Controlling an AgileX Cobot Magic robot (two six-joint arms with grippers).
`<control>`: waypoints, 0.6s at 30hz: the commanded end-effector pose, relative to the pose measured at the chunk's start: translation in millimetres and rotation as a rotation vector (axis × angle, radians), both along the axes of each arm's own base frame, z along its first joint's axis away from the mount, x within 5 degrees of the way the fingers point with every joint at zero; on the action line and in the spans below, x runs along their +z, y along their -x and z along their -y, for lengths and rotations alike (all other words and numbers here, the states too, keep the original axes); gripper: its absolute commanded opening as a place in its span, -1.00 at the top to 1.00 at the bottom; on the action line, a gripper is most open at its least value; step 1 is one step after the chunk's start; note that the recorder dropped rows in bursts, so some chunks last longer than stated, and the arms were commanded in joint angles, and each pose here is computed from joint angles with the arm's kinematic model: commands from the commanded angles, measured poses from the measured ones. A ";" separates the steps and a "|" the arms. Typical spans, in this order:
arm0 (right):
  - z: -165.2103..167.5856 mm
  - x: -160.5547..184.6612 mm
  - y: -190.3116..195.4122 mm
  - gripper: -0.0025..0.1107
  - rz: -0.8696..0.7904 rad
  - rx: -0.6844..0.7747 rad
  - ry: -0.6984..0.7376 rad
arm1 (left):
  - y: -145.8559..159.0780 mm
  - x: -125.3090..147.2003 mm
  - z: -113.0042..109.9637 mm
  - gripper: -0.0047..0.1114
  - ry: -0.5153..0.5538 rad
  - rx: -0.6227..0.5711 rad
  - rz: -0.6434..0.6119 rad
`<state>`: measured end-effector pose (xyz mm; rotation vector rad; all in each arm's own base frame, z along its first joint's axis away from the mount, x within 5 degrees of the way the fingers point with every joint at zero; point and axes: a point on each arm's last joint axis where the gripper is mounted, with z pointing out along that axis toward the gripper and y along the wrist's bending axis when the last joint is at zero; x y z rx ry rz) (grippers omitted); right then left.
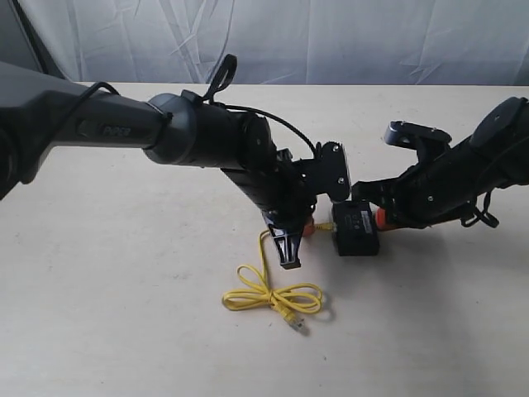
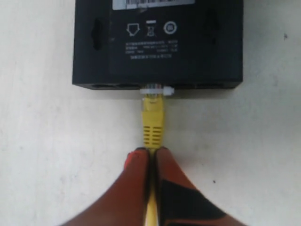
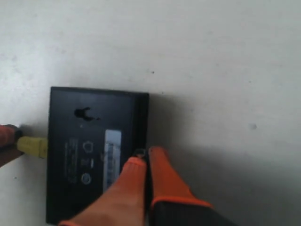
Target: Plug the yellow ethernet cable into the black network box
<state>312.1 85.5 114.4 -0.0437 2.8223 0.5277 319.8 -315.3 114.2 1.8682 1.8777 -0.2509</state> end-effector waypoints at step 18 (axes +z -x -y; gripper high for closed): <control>23.6 10.4 -2.4 0.96 -0.035 -0.106 -0.070 | 0.4 1.7 5.9 0.86 0.029 0.020 0.009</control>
